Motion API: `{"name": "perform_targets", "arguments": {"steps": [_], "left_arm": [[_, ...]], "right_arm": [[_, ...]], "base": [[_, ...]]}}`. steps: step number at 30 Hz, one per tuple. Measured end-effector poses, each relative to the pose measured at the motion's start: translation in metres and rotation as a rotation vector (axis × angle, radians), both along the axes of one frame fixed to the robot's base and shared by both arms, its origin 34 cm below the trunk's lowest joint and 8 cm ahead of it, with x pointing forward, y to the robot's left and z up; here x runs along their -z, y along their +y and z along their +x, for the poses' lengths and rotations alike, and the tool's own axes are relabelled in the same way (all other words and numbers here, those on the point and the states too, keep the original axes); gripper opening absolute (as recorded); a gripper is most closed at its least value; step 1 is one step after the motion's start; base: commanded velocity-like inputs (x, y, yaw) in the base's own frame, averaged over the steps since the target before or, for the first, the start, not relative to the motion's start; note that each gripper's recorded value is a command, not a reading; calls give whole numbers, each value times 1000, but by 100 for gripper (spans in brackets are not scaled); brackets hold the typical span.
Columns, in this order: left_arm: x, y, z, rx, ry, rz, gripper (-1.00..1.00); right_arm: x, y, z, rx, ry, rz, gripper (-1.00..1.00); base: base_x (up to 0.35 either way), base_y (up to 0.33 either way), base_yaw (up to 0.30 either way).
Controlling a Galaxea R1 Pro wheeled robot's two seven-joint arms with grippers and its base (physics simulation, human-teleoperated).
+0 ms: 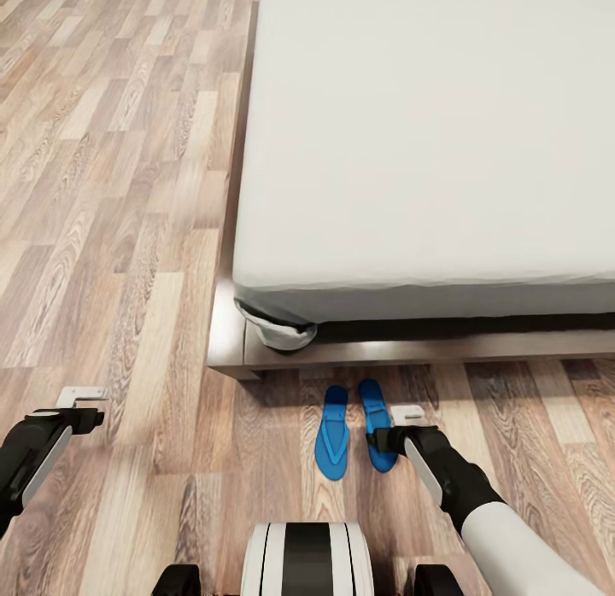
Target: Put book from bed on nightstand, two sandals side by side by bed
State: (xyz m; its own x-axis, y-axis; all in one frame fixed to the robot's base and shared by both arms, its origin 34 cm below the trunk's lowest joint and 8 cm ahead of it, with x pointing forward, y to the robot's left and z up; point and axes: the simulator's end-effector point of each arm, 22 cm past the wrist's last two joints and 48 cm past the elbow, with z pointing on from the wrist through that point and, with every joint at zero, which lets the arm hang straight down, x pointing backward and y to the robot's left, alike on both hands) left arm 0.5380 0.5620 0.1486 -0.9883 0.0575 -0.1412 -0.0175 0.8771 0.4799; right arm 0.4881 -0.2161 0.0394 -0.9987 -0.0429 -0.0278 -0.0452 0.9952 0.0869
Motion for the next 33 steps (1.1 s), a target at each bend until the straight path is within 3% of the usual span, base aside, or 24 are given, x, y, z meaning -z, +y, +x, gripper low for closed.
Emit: {"name": "perform_targets", "arguments": {"steps": [19,20,21,33], "left_arm": [[5,-2,1,9,2,-1,100],[5,-2,1,9,2,-2,100],[5,-3,1,9,3,-2,100],[5,-2,1,8,3,-2,100]], "right_arm": [[2,3,0,-21,18,-30,-100],[2,3,0,-20,18,-30,100],[11,10,-14,15,21,11,100],[11,10,-16,17,25,12,100]], "base": [[0,0,0],[0,0,0],[0,0,0],[0,0,0]]}}
